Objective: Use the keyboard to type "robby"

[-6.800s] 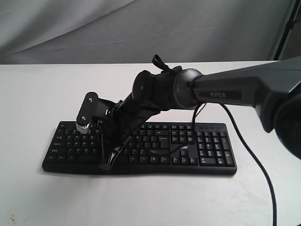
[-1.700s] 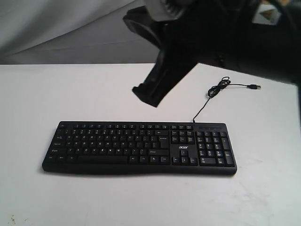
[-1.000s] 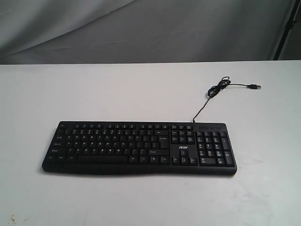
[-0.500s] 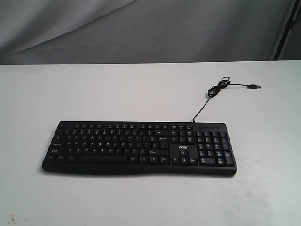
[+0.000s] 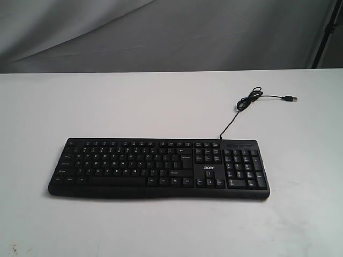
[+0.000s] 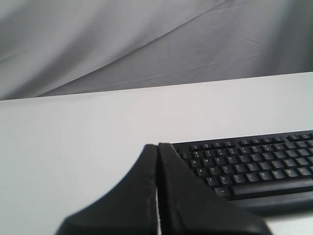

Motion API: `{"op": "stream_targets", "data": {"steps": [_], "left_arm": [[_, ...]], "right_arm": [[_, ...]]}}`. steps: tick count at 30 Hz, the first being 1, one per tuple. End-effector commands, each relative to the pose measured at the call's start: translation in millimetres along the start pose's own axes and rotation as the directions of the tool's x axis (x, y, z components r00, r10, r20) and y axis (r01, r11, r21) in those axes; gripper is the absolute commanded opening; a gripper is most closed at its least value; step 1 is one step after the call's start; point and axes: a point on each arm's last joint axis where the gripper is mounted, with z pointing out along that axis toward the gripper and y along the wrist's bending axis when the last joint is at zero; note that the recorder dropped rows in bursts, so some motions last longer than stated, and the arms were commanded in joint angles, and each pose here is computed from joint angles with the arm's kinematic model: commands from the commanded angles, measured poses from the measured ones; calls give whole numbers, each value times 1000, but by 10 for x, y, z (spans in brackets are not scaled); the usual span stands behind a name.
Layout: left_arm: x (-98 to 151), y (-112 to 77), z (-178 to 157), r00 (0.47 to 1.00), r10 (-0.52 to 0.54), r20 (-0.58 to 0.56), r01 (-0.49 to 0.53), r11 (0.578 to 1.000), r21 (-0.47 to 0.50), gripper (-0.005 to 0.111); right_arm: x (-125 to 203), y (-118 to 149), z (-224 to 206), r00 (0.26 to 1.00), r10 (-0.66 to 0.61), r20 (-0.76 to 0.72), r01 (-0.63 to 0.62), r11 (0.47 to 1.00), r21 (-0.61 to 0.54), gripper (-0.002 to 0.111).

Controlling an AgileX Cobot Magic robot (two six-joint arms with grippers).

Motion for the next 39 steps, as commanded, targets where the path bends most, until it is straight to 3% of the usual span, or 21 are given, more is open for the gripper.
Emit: {"op": "stream_targets", "data": {"steps": [1,5,8,12,18,27,30,39], "left_arm": [[8,-3,1,1000,3,5,-3,1000,5,0],[8,-3,1,1000,3,5,-3,1000,5,0],[8,-3,1,1000,3,5,-3,1000,5,0],[8,-3,1,1000,3,5,-3,1000,5,0],[8,-3,1,1000,3,5,-3,1000,5,0],[8,-3,1,1000,3,5,-3,1000,5,0],[8,-3,1,1000,3,5,-3,1000,5,0],[8,-3,1,1000,3,5,-3,1000,5,0]], "right_arm": [[32,3,-49,987,163,12,-163,986,-18,0],[-66,-33,-66,938,323,124,-322,946,-23,0],[-112,-44,-80,924,342,171,-340,939,-41,0],[-70,2,-104,970,200,136,-192,979,-69,0],[103,1,-86,999,39,7,-38,998,-56,0],[292,-63,-103,947,-253,-197,251,967,-36,0],[392,-101,-112,926,-266,-268,267,963,-31,0],[414,-106,-114,931,-232,-282,236,972,-22,0]]}}
